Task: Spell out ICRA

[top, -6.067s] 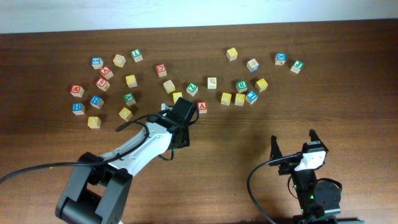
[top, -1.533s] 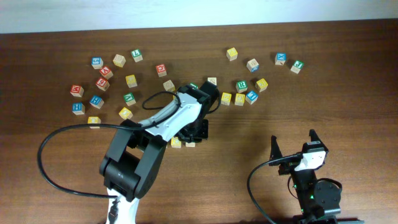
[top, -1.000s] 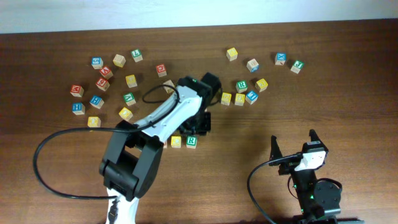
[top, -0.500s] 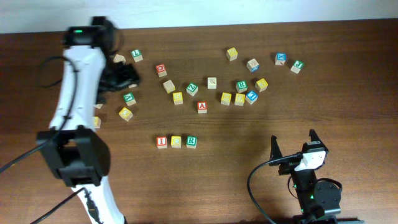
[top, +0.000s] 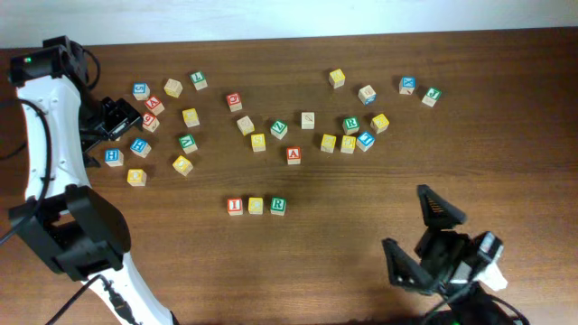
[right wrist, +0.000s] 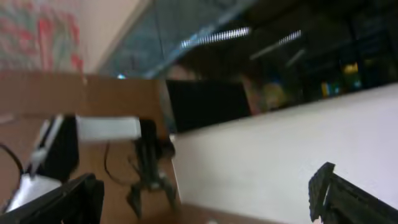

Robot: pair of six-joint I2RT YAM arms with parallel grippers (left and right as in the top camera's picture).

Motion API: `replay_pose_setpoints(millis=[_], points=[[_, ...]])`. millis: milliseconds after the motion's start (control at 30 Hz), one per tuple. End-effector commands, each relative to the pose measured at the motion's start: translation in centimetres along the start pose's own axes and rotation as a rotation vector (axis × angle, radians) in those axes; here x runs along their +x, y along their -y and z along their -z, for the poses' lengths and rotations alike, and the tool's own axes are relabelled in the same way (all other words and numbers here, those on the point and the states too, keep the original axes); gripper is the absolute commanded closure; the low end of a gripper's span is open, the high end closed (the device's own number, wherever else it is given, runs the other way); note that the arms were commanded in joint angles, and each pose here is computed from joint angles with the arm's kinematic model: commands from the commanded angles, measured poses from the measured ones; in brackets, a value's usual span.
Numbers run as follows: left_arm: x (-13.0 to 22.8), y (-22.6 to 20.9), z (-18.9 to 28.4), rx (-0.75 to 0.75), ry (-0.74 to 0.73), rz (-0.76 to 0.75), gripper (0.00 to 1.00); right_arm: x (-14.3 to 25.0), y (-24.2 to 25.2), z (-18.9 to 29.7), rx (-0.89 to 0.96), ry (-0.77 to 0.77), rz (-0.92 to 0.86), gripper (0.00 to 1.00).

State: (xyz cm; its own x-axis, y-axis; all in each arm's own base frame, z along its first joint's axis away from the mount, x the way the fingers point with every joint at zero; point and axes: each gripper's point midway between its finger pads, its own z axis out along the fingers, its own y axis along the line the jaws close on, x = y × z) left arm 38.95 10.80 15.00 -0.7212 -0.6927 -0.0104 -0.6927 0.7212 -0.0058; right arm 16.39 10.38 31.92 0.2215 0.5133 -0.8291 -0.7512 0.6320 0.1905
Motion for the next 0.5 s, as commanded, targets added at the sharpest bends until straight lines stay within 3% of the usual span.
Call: replay_pose_setpoints(millis=[0, 100, 233, 333, 433, 467], points=[[-0.3, -0.1, 1.0, 0.011, 0.029, 0.001, 0.01, -6.7, -1.9, -1.4, 0.026, 0.109, 0.089, 0.02], [-0.3, -0.1, 1.0, 0.011, 0.029, 0.001, 0.01, -9.3, -2.0, -4.0, 0.095, -0.018, 0.164, 0.02], [-0.3, -0.1, 1.0, 0.011, 0.029, 0.001, 0.01, -7.6, -1.1, -7.7, 0.074, -0.340, 0.119, 0.02], [-0.3, -0.1, 1.0, 0.011, 0.028, 0.001, 0.01, -4.2, 2.7, -9.6, 0.171, -0.549, -0.047, 0.02], [-0.3, -0.1, 1.0, 0.011, 0.029, 0.001, 0.01, 1.3, 6.8, -10.4, 0.309, -0.771, -0.108, 0.02], [-0.3, -0.1, 1.0, 0.011, 0.029, 0.001, 0.01, 4.5, 7.5, -11.4, 0.329, -0.907, -0.147, 0.02]])
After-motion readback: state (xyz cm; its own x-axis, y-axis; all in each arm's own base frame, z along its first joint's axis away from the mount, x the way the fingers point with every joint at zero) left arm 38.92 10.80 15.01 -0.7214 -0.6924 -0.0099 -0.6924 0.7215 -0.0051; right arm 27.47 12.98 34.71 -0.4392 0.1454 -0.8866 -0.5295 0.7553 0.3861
